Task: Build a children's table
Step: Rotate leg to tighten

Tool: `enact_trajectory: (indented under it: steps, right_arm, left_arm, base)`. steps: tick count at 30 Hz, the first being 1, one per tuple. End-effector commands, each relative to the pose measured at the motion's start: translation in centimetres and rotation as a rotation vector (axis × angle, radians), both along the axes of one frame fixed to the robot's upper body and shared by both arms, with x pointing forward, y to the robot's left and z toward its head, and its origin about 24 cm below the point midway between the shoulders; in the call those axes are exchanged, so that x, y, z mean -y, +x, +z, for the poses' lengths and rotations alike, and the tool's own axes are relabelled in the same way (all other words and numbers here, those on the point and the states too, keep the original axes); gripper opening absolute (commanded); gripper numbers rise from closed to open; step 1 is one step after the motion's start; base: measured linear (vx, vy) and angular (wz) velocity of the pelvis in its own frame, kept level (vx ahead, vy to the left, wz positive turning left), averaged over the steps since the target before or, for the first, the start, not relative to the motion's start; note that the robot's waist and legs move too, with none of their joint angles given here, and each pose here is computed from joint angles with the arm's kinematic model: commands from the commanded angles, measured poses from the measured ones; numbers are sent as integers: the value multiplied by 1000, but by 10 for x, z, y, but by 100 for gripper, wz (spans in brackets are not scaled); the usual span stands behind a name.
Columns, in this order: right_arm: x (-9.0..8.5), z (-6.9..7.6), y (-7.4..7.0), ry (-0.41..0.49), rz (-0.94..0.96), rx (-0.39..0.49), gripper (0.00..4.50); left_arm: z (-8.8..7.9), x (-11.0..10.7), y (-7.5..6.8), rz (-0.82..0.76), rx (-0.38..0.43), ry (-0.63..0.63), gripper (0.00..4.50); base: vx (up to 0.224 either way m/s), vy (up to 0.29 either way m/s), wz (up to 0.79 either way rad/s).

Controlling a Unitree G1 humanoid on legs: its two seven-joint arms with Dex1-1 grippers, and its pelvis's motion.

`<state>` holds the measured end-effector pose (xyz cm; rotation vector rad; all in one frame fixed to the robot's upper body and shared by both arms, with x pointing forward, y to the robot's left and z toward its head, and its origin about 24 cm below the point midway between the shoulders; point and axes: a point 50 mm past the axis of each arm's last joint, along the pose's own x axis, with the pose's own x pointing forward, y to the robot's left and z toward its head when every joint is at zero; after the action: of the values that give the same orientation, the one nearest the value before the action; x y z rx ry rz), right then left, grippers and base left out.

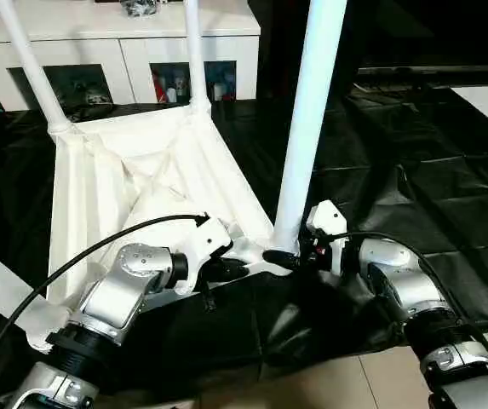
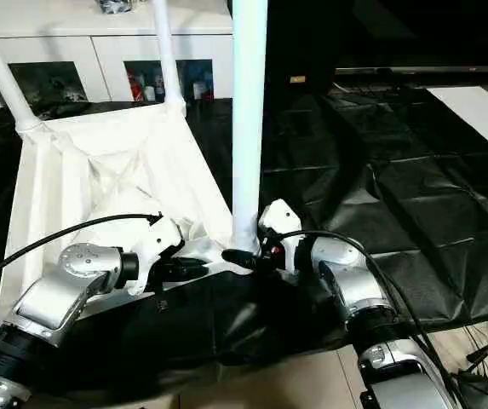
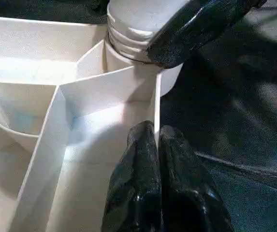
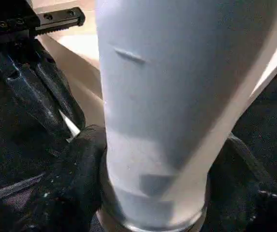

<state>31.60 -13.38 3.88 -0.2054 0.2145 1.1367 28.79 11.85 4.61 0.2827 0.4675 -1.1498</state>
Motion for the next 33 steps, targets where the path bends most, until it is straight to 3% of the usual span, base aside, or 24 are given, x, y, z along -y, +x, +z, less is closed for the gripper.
enact_trajectory:
  steps: [1, 9, 16, 21, 24, 28, 29, 31, 33]
  right_arm:
    - [2, 3, 3, -8, 11, 5, 272]
    - [-7, 0, 8, 63, -113, 12, 265]
    - [-28, -12, 22, 186, -561, -8, 265]
    - [-42, -21, 27, 130, -810, -35, 265]
    - [-55, -26, 28, 129, -921, -95, 264]
    - [-64, -23, 28, 109, -883, -51, 264]
    - [-64, -20, 29, 146, -885, -49, 264]
    - [-64, -17, 30, 186, -903, -46, 334]
    - [-63, -16, 31, 202, -905, -37, 334]
  left_arm:
    - [1, 8, -4, -44, -17, -32, 0]
    - [-3, 7, -1, 6, -38, -19, 0]
    - [-13, 29, 27, 253, -16, -16, 0]
    - [-14, 44, 47, 441, 11, -6, 0]
    - [-15, 52, 54, 487, 42, 13, 0]
    - [-16, 56, 54, 474, 42, 14, 0]
    - [-17, 56, 53, 463, 40, 13, 0]
    - [-18, 57, 53, 456, 38, 12, 0]
    - [-19, 57, 53, 449, 38, 9, 0]
  base:
    - [0, 0, 0]
    - [0, 0, 0]
    - [0, 0, 0]
    - [0, 0, 0]
    - [0, 0, 0]
    - [0, 0, 0]
    - [0, 0, 0]
    - [0, 0, 0]
    - [0, 0, 0]
